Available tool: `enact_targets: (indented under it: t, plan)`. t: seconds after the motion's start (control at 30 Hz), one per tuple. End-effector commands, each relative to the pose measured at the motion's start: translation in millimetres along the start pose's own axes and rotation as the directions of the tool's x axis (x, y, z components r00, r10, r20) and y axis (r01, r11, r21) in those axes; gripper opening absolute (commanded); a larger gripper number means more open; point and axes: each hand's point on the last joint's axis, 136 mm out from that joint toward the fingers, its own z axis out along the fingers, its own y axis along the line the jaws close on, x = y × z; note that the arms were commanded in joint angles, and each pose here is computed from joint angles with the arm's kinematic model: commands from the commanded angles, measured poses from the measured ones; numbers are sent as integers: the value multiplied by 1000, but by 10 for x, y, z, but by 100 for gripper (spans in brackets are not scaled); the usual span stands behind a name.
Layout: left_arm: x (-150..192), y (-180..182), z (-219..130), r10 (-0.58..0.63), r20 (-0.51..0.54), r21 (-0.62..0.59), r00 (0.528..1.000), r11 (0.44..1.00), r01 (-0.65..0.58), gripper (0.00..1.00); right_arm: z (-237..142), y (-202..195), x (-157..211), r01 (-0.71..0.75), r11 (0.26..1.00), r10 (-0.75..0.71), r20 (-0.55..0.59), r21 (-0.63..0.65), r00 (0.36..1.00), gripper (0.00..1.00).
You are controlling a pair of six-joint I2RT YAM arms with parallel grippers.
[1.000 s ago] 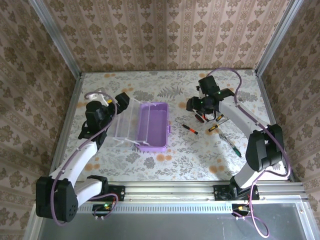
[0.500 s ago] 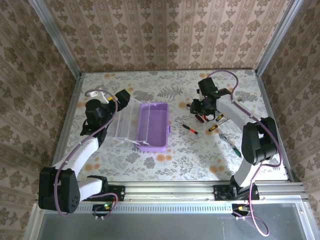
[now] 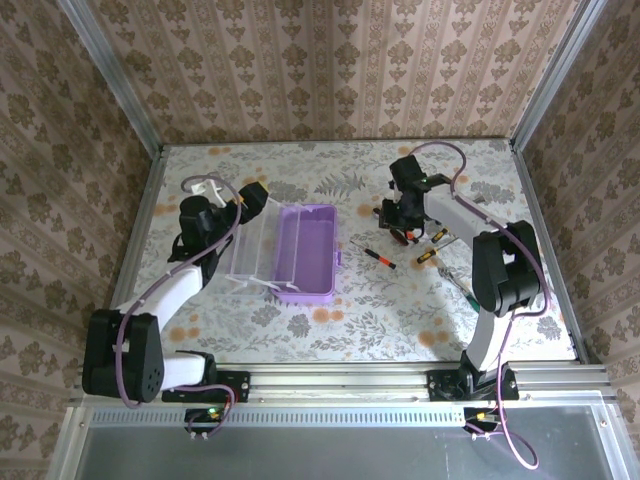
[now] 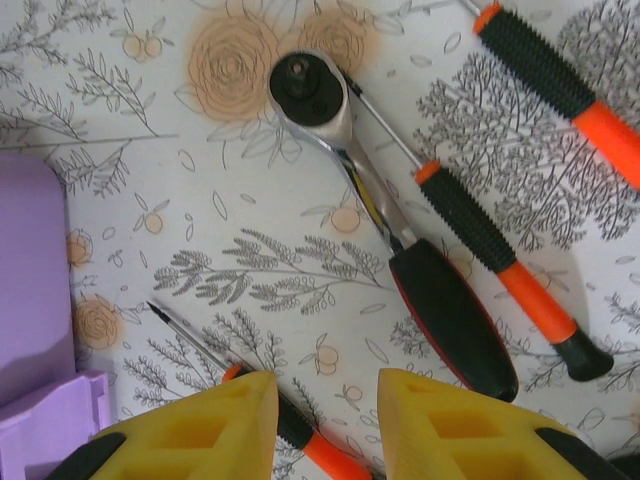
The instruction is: Pack the tool kit
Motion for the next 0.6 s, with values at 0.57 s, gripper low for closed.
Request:
enact_targets:
  t: [0.57]
  plan:
    - [-69,-284,74,-47,-31,119,998,992,50,100,618,-66,-205,80,991,-68,-113,108,991,33]
